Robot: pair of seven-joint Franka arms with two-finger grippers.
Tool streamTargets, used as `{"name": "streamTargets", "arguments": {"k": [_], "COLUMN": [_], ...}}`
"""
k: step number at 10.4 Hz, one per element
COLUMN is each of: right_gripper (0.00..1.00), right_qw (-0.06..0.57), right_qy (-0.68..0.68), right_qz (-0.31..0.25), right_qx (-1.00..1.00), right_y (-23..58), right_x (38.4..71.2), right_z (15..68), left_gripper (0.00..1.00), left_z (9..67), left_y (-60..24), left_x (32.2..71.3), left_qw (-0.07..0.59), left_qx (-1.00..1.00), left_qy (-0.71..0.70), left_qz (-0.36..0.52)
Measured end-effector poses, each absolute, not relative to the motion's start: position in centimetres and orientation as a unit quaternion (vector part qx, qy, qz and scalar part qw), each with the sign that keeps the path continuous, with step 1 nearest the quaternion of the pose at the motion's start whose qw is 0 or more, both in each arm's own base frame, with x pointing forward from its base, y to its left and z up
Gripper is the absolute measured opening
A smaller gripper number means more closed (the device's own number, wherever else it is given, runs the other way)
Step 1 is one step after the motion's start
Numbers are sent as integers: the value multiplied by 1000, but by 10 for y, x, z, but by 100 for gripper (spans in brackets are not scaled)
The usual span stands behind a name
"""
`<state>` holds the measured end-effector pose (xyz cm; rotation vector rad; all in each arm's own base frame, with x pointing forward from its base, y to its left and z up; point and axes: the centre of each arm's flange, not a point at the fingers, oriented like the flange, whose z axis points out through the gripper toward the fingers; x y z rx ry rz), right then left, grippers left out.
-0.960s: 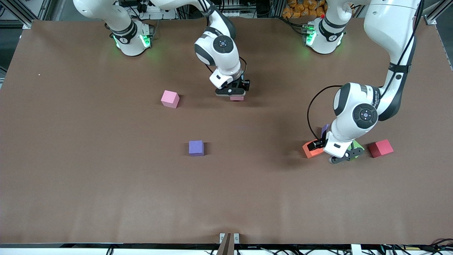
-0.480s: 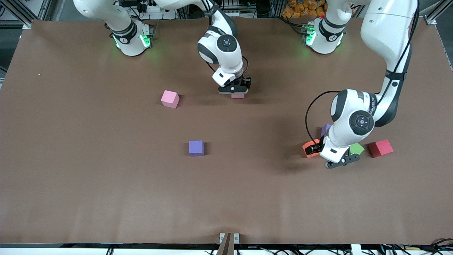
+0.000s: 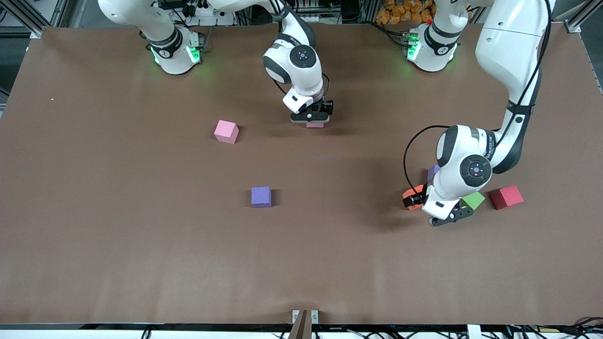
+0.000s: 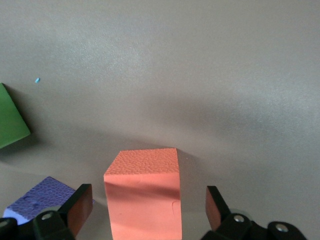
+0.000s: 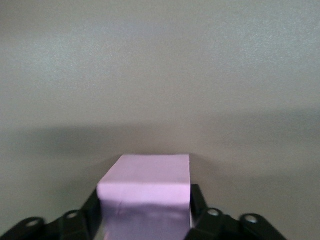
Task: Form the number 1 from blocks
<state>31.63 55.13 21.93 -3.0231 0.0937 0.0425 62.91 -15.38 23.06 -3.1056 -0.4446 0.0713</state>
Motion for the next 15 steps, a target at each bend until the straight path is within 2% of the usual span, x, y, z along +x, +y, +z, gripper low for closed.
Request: {"name": "streamTargets", "arguments": {"k": [1, 3, 5, 6, 7, 8, 11, 15], "right_gripper": [97, 100, 100, 100, 100, 100, 100, 100], "right_qw": [64, 82, 84, 78, 68, 61, 57, 56], "right_qy": [34, 51, 69, 76, 82, 83, 58, 31], "right_qz": [10, -4, -20, -30, -41, -52, -81, -94], "right_qx": [-997, -995, -994, -994, -993, -993, -993, -993], "right_y": [551, 538, 493, 461, 428, 394, 323, 333], "right_x": [320, 343, 392, 422, 454, 484, 558, 604], "right_z": [227, 261, 290, 295, 295, 295, 304, 266], "left_gripper": [100, 100, 99, 89, 70, 60, 59, 59], "left_z": [227, 217, 208, 207, 207, 209, 224, 258], "left_y": [-154, -154, -154, -155, -159, -169, -231, -339], "left_x": [628, 627, 626, 625, 625, 624, 613, 574], "left_qw": [2, 5, 7, 8, 7, 7, 1, -12], "left_qx": [-990, -989, -989, -989, -990, -991, -997, -1000], "left_qy": [-142, -142, -142, -141, -137, -128, -80, 5], "left_qz": [26, 33, 39, 40, 39, 37, 22, -1]}}
